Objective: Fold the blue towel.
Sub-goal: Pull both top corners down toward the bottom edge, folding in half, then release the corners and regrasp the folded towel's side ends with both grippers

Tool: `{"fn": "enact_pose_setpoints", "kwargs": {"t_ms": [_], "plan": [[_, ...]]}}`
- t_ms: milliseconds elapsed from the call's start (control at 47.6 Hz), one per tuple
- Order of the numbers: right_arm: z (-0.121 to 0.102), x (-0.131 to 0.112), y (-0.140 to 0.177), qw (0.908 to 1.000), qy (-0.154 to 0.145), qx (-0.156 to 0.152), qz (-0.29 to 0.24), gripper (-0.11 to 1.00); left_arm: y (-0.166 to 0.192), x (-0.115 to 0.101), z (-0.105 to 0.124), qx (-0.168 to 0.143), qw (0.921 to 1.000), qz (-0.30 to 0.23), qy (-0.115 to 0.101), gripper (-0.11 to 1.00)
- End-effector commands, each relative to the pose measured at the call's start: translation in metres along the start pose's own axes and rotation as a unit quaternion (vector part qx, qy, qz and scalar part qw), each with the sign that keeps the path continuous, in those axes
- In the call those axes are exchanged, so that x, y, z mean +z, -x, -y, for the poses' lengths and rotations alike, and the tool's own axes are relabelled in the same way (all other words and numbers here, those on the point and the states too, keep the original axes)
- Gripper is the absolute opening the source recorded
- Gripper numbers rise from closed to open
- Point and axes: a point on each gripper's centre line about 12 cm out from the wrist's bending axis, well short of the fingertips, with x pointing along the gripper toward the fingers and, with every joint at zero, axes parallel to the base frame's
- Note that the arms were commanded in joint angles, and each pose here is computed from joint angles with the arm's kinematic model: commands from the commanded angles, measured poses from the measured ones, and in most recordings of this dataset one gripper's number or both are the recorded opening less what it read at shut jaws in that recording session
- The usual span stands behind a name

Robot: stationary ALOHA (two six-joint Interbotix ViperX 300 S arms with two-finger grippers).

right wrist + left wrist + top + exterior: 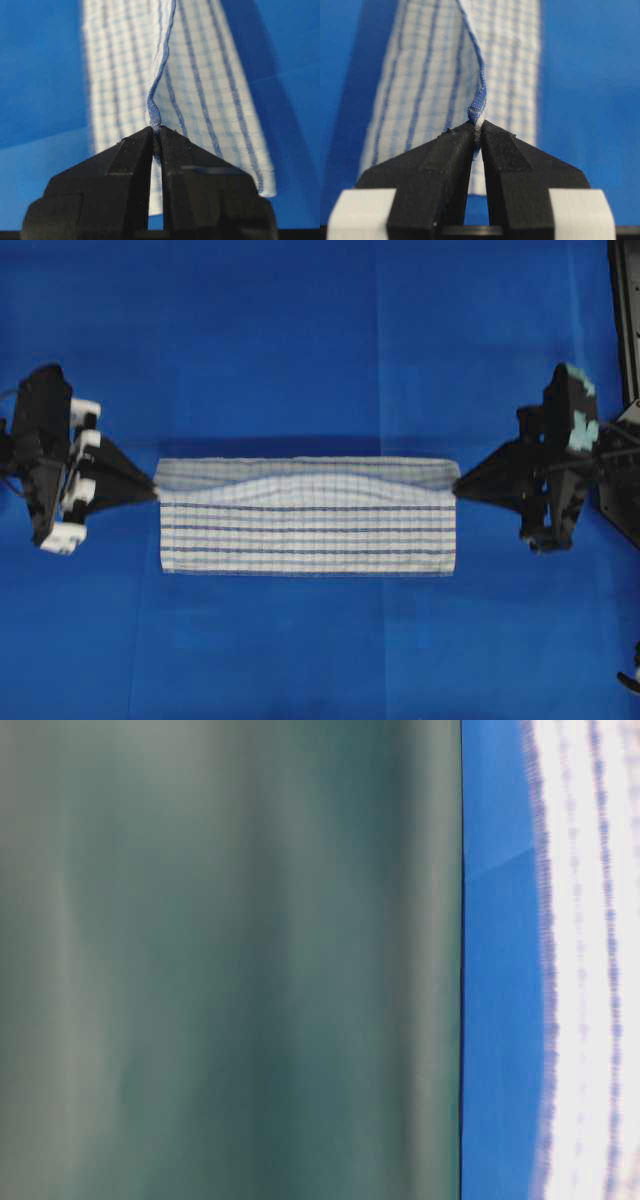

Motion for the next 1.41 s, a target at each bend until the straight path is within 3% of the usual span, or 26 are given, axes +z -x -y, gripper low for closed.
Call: {"fn": "enact_pose_setpoints", "kwargs": {"t_ms": [0,315,988,1030,1093,1240,1303,1387], "plan": [[-0.008,-0.003,-0.004,1.0,-0.004,0.009,0.001,0.28,-0.004,0.006,0.01,-0.016,0.9998,0.007,-0.005,0.04],[-0.025,-0.032,-0.025,0.999,0.003,0.008,-0.043,0.28,-0.026,-0.008,0.027,-0.036,0.9986,-0.029,-0.026,0.04],[-0.028,-0.058,-0.041,0.9946,0.0,-0.017,-0.102,0.29,-0.031,-0.019,0.032,-0.041,0.9972,-0.053,-0.034,0.06],[-0.029,-0.059,-0.041,0.9946,0.001,-0.015,-0.102,0.33,-0.031,-0.019,0.032,-0.042,0.9971,-0.053,-0.034,0.12],[-0.03,-0.059,-0.041,0.9946,0.002,-0.013,-0.103,0.5,-0.03,-0.021,0.035,-0.047,0.9966,-0.057,-0.038,0.26],[-0.036,-0.056,-0.039,0.9951,0.01,-0.001,-0.099,0.91,-0.026,-0.024,0.036,-0.046,0.9957,-0.069,-0.041,0.71],[-0.037,-0.054,-0.037,0.9955,0.014,0.005,-0.093,0.95,-0.023,-0.023,0.035,-0.043,0.9952,-0.077,-0.044,0.86],[-0.038,-0.048,-0.031,0.9966,0.02,0.014,-0.079,0.91,-0.018,-0.019,0.031,-0.035,0.9955,-0.079,-0.04,0.87]]}}
